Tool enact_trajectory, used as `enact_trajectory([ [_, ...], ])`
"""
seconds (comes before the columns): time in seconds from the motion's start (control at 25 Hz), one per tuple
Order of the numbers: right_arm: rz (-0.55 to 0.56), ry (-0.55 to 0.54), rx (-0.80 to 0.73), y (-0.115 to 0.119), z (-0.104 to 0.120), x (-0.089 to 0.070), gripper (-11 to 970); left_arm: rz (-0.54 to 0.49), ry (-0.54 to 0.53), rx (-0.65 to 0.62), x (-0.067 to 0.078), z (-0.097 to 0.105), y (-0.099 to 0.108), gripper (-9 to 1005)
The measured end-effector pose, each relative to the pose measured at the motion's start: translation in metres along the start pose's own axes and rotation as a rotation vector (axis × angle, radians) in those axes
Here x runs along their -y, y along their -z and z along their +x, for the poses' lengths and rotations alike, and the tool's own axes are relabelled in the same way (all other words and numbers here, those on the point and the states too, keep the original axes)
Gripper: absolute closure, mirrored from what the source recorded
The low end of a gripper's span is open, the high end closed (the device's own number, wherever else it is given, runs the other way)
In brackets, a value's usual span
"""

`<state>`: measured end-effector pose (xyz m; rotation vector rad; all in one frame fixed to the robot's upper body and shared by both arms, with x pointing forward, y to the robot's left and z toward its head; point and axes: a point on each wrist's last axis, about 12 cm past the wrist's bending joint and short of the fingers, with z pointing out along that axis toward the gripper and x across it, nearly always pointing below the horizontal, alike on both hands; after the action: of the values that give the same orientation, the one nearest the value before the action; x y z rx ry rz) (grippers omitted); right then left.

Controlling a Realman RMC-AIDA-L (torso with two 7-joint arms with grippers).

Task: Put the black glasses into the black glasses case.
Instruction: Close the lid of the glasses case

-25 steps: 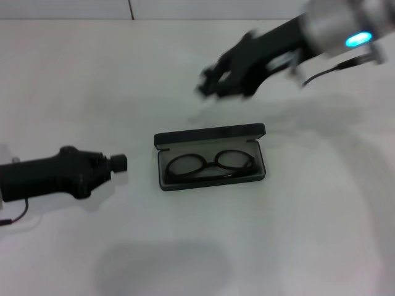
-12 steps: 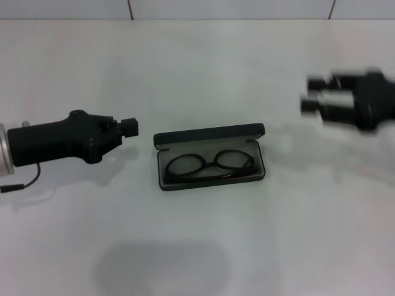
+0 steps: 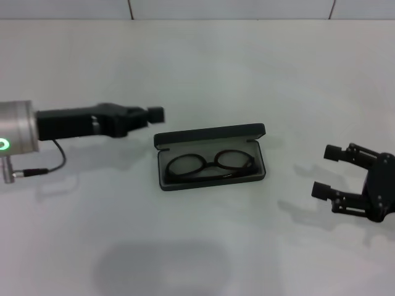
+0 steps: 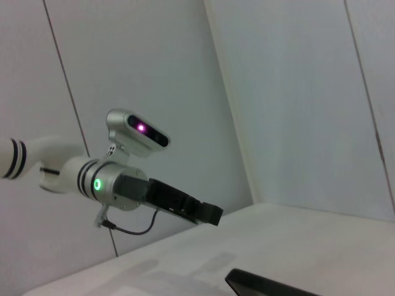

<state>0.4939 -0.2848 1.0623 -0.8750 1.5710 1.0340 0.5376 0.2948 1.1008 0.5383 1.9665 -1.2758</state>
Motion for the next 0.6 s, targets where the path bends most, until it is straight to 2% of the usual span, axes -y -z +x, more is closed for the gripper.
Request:
enact_trajectory([
  [0.24,0.049,0.014,-0.005,0.012,0.009,-0.003,106,-0.011,0.021,-0.185,0.010,0.003,-0.016,984],
  [0.36,0.057,0.019,-0.006,0.016,0.009,-0.002,112,-0.017,0.046,-0.236,0.009,0.011,-0.023,985],
  [0.6,0.058,0.035,-0.013,0.017,0.010,-0.002,116,-0.138,0.048,-0.262,-0.008,0.022,-0.036,985],
])
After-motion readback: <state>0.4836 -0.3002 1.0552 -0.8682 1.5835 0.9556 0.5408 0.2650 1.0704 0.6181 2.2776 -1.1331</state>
